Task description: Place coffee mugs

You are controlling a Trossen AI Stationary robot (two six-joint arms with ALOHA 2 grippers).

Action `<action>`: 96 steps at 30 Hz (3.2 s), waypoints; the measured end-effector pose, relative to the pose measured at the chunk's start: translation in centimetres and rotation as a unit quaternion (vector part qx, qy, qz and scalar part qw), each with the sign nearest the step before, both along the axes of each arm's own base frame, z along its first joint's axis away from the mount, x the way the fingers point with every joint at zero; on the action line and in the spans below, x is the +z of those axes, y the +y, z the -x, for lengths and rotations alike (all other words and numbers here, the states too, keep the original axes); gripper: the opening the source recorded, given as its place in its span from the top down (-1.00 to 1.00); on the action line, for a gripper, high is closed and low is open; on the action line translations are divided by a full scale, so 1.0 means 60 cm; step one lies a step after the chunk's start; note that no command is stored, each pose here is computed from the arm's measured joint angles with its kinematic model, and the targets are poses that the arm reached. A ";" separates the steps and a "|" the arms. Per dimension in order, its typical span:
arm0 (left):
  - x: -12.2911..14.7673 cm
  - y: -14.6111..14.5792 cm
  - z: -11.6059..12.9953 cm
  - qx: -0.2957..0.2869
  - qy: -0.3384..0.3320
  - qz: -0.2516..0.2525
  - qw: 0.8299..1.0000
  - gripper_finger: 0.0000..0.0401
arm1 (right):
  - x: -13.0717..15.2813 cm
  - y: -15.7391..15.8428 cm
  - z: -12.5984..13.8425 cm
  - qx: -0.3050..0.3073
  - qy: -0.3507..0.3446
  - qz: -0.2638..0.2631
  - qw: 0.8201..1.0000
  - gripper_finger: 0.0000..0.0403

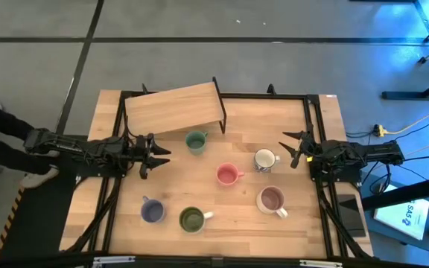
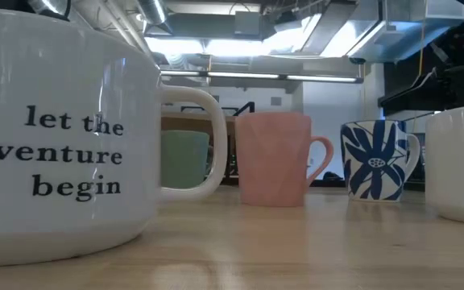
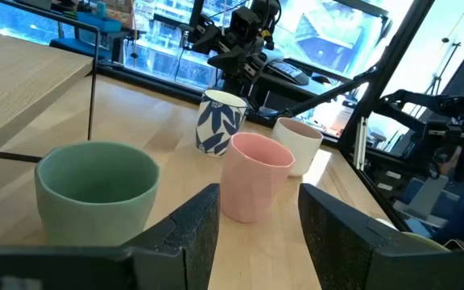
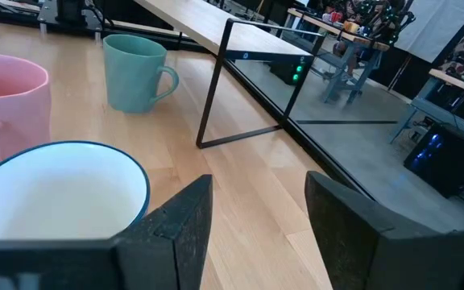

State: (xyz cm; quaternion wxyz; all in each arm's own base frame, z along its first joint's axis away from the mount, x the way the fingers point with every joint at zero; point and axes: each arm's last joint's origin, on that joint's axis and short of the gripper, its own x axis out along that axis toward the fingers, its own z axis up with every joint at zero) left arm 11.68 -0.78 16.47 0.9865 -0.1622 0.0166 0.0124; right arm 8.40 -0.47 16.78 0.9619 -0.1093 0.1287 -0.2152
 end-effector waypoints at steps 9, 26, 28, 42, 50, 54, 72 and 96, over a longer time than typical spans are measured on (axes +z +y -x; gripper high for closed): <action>0.000 0.000 0.000 0.000 0.000 0.000 1.000 0.18 | 0.000 0.000 0.000 0.000 -0.001 0.000 1.000 0.09; 0.005 0.005 0.000 0.049 -0.013 -0.009 0.999 0.18 | 0.012 0.003 -0.004 0.020 -0.066 -0.059 0.996 0.09; 0.007 0.008 0.001 0.082 -0.019 -0.015 0.996 0.18 | 0.014 0.003 -0.004 0.021 -0.073 -0.062 0.995 0.09; 0.045 0.008 0.006 0.071 -0.146 0.106 0.981 0.18 | 0.056 0.003 -0.005 0.021 -0.209 -0.087 0.974 0.09; 0.125 -0.015 0.018 -0.161 -0.219 0.267 0.925 0.18 | 0.093 0.001 0.004 0.023 -0.318 -0.087 0.944 0.09; 0.203 -0.015 0.036 -0.162 -0.294 0.222 0.916 0.18 | 0.123 0.000 0.005 0.013 -0.328 -0.077 0.942 0.09; 0.449 -0.014 0.029 -0.089 -0.242 0.074 0.963 0.18 | 0.389 0.020 -0.114 0.051 0.181 0.018 0.982 0.09; 0.429 -0.026 -0.016 -0.127 -0.137 0.049 0.981 0.04 | 0.157 0.113 -0.220 0.271 0.532 -0.015 0.802 -0.44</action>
